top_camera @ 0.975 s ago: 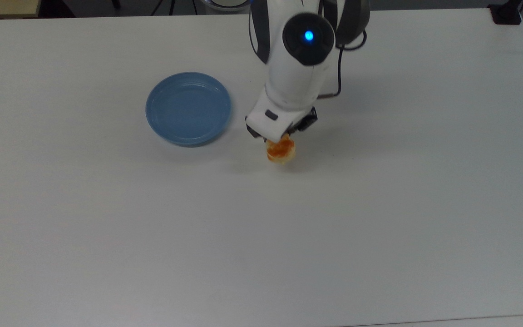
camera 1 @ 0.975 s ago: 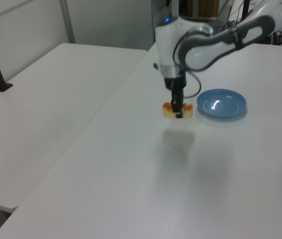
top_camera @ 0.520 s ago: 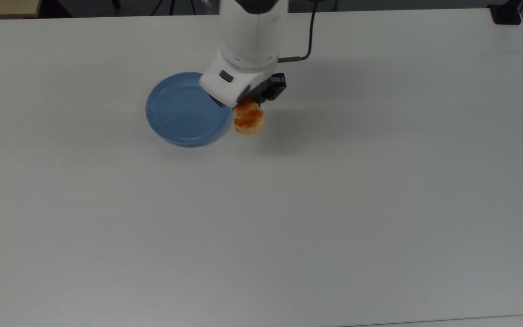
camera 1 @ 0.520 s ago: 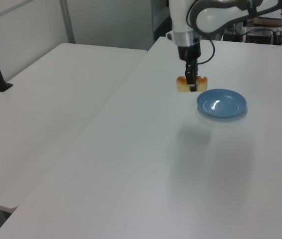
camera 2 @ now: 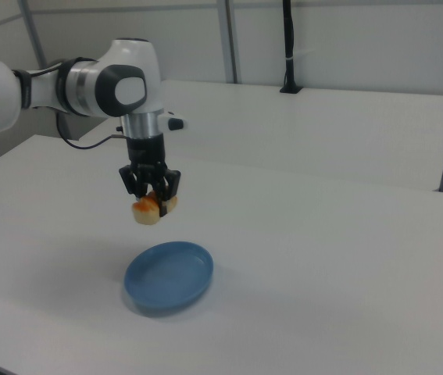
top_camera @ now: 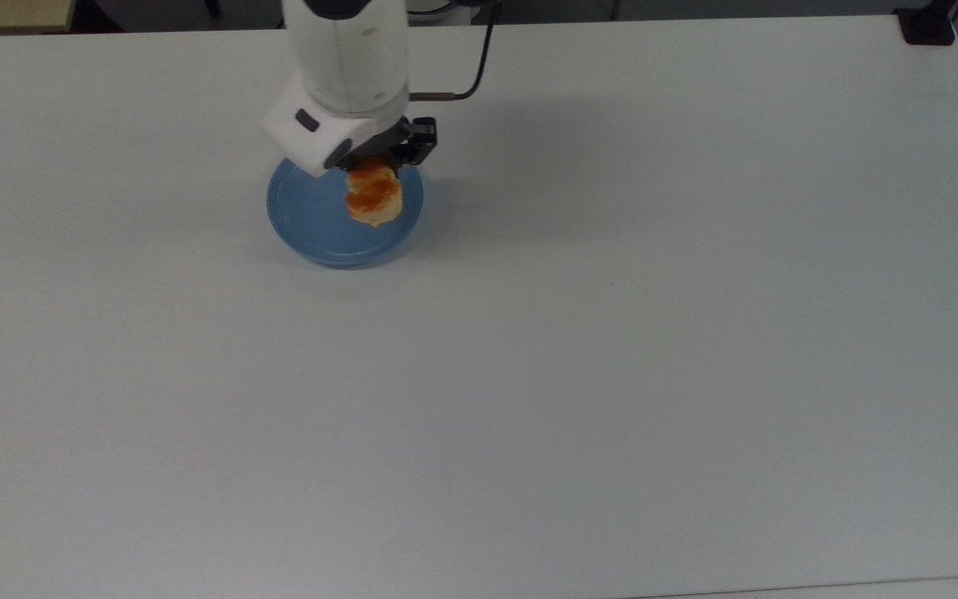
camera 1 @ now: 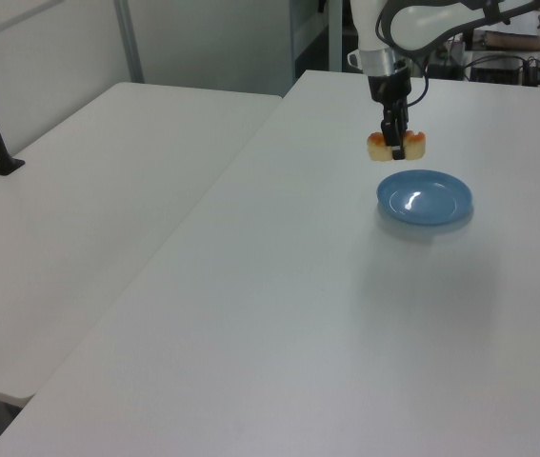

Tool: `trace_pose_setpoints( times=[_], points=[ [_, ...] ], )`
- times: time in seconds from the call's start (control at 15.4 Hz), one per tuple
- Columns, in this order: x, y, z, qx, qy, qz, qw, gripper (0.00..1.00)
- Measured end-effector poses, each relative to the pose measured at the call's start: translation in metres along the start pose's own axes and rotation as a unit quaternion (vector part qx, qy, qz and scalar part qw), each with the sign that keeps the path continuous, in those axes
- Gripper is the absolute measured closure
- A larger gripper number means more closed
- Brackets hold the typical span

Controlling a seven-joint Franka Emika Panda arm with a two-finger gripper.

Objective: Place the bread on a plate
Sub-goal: 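Lift the bread roll and carry it over the blue plate, then lower the bread roll onto the blue plate and open the gripper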

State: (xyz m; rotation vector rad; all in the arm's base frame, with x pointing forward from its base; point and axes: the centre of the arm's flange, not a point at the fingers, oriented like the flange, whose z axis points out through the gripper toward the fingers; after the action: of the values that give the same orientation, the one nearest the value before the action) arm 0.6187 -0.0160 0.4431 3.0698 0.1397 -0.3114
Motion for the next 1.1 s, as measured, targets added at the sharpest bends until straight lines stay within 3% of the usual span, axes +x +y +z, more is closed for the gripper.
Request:
trace_pose_setpoints(
  times=[0.26,0.52,0.91,1.04,1.1],
  points=[
    [-0.007,0.031,0.013,0.001,-0.013,-0.001,0.9999,0.55],
    [-0.011,0.032,0.033,0.005,-0.034,-0.003,0.9994,0.53],
    [-0.016,0.030,0.047,0.010,-0.054,-0.019,0.9983,0.36],
    [-0.018,0.029,0.048,0.012,-0.063,-0.024,0.9977,0.34],
    [-0.018,0.029,0.048,0.012,-0.065,-0.026,0.9975,0.28]
  ],
)
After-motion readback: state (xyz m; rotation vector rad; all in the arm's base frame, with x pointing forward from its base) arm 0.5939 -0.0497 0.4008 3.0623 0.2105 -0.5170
